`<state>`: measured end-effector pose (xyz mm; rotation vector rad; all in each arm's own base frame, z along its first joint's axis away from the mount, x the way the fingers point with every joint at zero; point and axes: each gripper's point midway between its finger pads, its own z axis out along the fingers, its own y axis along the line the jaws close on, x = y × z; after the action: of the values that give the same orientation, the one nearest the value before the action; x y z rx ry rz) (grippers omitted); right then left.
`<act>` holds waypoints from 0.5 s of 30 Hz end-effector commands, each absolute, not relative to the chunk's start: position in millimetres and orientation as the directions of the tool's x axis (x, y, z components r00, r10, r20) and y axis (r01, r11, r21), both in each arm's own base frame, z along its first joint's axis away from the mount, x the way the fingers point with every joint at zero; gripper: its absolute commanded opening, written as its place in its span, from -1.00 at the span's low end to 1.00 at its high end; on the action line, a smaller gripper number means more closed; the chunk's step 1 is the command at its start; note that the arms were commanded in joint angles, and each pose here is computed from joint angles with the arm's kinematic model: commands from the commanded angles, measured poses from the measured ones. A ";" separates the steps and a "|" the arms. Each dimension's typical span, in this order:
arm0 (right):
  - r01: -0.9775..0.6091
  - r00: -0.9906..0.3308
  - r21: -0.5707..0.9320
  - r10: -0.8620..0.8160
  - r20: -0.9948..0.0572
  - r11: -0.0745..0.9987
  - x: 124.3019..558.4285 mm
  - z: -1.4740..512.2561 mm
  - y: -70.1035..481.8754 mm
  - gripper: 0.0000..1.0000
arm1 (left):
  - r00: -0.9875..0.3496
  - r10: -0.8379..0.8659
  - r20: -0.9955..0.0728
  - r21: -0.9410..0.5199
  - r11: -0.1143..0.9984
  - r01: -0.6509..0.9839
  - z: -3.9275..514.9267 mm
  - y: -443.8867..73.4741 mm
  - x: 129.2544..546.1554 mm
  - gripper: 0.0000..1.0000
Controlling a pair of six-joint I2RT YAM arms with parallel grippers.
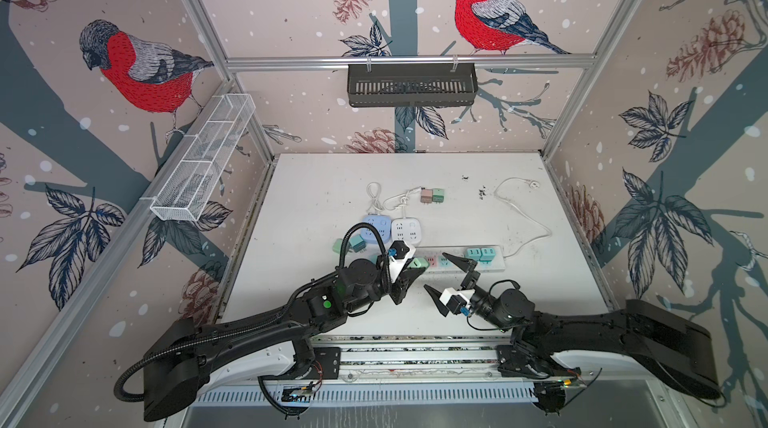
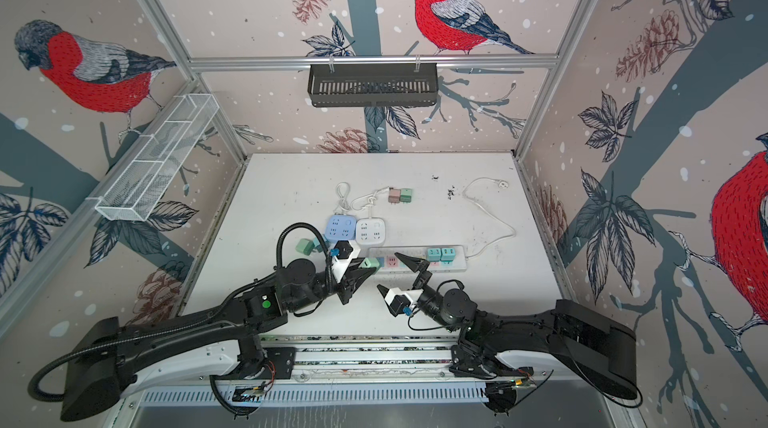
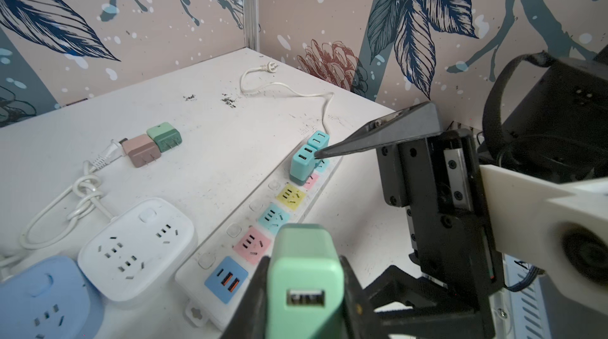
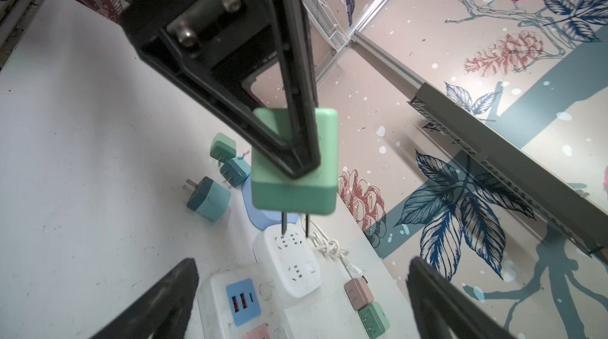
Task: Insert the plug
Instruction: 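Open the right gripper and draw it back while the left holds the adapter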
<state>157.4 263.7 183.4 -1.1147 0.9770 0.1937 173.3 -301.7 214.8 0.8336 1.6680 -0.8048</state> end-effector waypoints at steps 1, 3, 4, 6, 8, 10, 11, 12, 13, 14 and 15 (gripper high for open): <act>-0.551 0.547 -0.589 -0.277 -0.790 0.591 166.5 200.7 243.2 0.99 | -0.171 0.112 -0.979 -0.058 0.650 0.758 223.0 -281.9 192.5 -1.00; -0.534 0.518 -0.537 -0.249 -0.818 0.654 172.8 206.5 227.0 1.00 | -0.175 0.116 -0.978 -0.037 0.727 0.686 222.1 -266.6 204.4 -1.00; -0.524 0.503 -0.498 -0.221 -0.836 0.691 176.8 210.1 216.0 1.00 | -0.190 0.115 -0.975 -0.032 0.773 0.633 219.9 -256.4 211.4 -1.00; -0.502 0.459 -0.394 -0.149 -0.876 0.770 188.5 217.4 192.2 1.00 | -0.201 0.134 -0.970 -0.009 0.809 0.587 218.2 -247.3 217.1 -1.00; -0.461 0.397 -0.250 -0.054 -0.916 0.851 203.9 224.0 164.7 1.00 | -0.212 0.164 -0.963 0.003 0.798 0.602 214.7 -248.9 214.9 -1.00; -0.385 0.332 -0.104 0.032 -0.943 0.917 222.0 226.2 134.9 0.99 | -0.201 0.191 -0.961 0.013 0.755 0.656 211.8 -256.1 207.0 -1.00; -0.344 0.307 -0.055 0.057 -0.950 0.937 229.8 225.7 122.9 0.99 | -0.200 0.187 -0.962 0.010 0.755 0.656 212.3 -255.4 206.6 -1.00; -0.300 0.278 -0.004 0.084 -0.957 0.954 237.7 224.0 110.8 1.00 | -0.197 0.181 -0.963 0.008 0.756 0.655 212.8 -254.5 206.2 -1.00; -0.247 0.245 0.042 0.105 -0.964 0.968 246.3 221.1 98.2 1.00 | -0.190 0.183 -0.965 0.013 0.752 0.659 213.2 -254.2 205.3 -1.00; -0.197 0.222 0.081 0.125 -0.967 0.977 252.6 218.3 86.6 0.99 | -0.177 0.187 -0.966 0.023 0.747 0.665 214.4 -254.1 204.5 -1.00; -0.136 0.197 0.133 0.159 -0.968 0.982 259.1 215.1 72.8 1.00 | -0.168 0.194 -0.967 0.033 0.744 0.668 214.4 -253.6 204.0 -1.00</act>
<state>244.7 101.4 268.1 -0.1854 1.1689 0.1735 203.9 -255.4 211.4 0.6649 1.7523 -0.5073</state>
